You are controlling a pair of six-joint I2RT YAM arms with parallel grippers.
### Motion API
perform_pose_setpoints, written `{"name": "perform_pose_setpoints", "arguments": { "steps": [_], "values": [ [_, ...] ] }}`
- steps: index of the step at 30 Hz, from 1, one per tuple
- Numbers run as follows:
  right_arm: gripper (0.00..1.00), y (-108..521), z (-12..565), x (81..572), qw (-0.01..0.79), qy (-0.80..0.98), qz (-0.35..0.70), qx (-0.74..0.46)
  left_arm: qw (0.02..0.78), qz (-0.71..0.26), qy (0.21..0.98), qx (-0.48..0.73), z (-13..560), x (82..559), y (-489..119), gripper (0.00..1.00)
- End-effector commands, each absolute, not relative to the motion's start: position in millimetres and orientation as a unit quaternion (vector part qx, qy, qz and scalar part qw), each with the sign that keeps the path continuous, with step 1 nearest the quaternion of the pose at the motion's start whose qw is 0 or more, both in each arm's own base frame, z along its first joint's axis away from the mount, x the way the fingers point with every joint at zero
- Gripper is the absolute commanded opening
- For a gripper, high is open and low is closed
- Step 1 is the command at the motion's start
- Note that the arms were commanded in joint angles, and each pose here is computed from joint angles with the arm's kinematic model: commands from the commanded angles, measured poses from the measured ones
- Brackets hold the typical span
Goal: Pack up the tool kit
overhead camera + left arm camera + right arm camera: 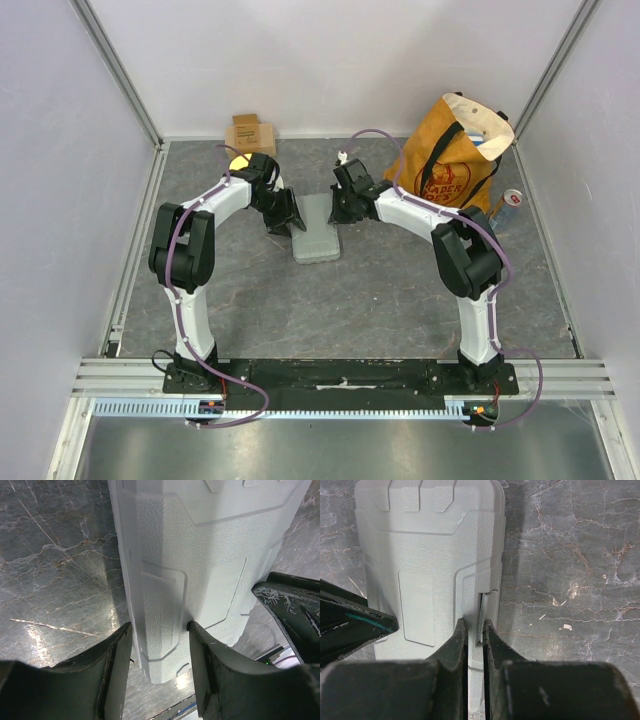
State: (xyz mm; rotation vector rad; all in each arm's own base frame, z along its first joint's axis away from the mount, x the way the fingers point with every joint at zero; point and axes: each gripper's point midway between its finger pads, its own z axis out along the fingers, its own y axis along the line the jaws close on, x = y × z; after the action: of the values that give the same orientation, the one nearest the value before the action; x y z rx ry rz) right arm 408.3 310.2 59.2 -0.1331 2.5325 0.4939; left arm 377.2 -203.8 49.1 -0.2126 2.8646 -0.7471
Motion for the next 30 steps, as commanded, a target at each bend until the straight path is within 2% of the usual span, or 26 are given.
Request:
{"name": "perform_pose_setpoints", "arguments": {
  "steps": [1,5,8,9,10,12,16,21,30],
  "values": [
    [0.08,309,-6,359,0.183,0.971,0.127,-0.087,0.059,-0.215,0.974,-0.044,19,363,-202,0.54],
    [0.13,302,21,380,0.226,0.967,0.095,-0.076,0.089,-0.195,0.975,-0.053,31,377,-195,0.54],
    [0.39,292,56,402,0.277,0.956,0.077,-0.061,0.126,-0.173,0.975,-0.063,49,393,-186,0.56],
    [0.53,287,68,408,0.294,0.952,0.068,-0.055,0.142,-0.168,0.973,-0.069,57,400,-182,0.58],
    [0.61,282,82,414,0.312,0.947,0.061,-0.05,0.158,-0.162,0.971,-0.073,66,406,-177,0.61],
    [0.7,270,110,424,0.342,0.937,0.052,-0.04,0.191,-0.153,0.966,-0.084,90,416,-167,0.66],
    [0.75,242,157,432,0.388,0.92,0.044,-0.012,0.252,-0.139,0.952,-0.101,137,424,-142,0.77],
    [0.8,186,211,417,0.451,0.892,0.0,0.038,0.337,-0.125,0.929,-0.089,204,411,-119,0.8],
    [0.82,56,315,331,0.591,0.78,-0.094,0.184,0.518,-0.051,0.853,-0.039,304,343,-63,0.82]
  ]
}}
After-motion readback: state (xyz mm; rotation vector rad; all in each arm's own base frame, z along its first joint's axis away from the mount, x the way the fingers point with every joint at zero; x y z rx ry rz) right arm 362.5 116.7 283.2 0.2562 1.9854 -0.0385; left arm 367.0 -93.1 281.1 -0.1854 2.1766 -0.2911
